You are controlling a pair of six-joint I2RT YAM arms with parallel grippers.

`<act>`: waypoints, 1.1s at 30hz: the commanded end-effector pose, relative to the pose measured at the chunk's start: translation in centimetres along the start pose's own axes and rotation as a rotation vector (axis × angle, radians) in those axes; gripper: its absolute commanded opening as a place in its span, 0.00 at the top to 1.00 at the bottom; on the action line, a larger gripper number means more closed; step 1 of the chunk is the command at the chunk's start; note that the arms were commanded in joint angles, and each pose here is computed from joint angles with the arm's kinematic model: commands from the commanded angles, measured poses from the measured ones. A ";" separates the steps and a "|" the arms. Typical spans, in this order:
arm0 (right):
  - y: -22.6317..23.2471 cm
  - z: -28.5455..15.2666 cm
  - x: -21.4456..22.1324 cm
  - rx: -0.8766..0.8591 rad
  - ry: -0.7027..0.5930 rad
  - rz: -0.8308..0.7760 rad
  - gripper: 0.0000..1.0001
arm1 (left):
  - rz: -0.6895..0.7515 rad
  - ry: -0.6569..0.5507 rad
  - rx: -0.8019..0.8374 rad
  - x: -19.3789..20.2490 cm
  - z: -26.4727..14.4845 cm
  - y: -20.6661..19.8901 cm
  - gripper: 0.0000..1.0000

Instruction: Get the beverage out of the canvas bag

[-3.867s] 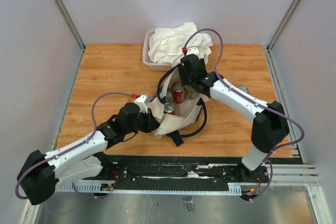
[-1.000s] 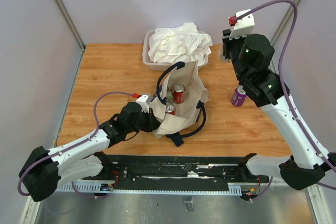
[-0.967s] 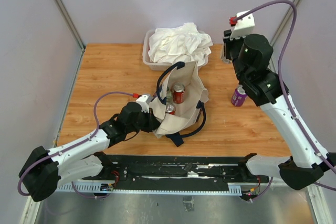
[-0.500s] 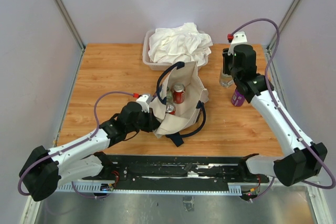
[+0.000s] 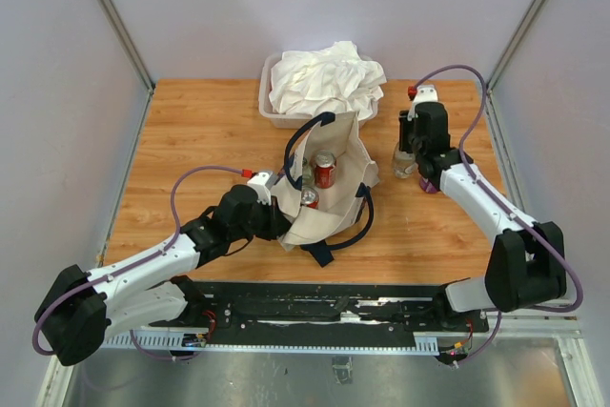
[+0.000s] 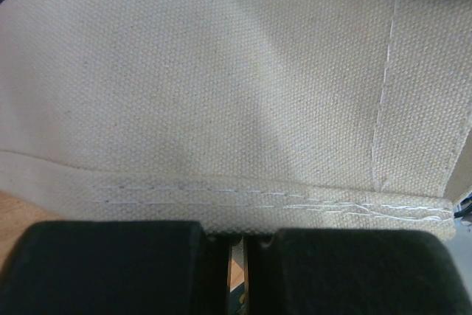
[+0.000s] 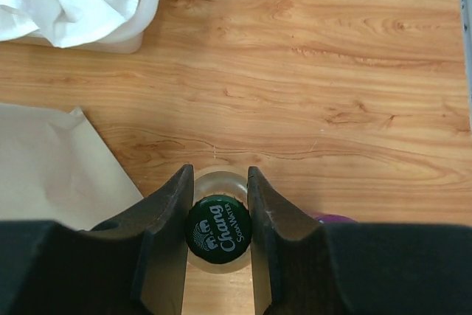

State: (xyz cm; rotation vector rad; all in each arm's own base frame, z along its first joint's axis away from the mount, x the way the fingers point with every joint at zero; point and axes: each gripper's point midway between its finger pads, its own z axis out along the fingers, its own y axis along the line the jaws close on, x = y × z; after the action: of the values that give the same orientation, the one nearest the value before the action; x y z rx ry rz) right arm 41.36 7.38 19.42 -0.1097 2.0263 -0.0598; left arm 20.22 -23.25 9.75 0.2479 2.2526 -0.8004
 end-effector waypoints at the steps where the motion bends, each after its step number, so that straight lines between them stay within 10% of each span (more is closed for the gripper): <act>1: -1.2 0.6 -5.9 0.007 -0.235 0.113 0.99 | 0.016 0.097 -0.134 2.8 -0.3 3.2 0.93; 20: -1.4 2.5 -0.4 0.004 -0.103 0.118 0.97 | 0.025 0.101 -0.134 2.6 -0.1 3.1 0.93; 29: -1.0 2.1 1.6 -0.011 -0.061 0.114 0.27 | 0.024 0.103 -0.132 2.7 -0.1 3.1 0.93; 33: -0.7 1.4 0.7 -0.018 -0.078 0.102 0.19 | 0.025 0.106 -0.129 2.7 -0.1 3.0 0.93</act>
State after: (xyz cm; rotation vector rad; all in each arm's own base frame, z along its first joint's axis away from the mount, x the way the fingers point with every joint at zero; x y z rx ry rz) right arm 42.43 6.18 15.94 -0.0139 2.0165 0.0104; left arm 20.36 -23.27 9.68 0.2556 2.2599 -0.7876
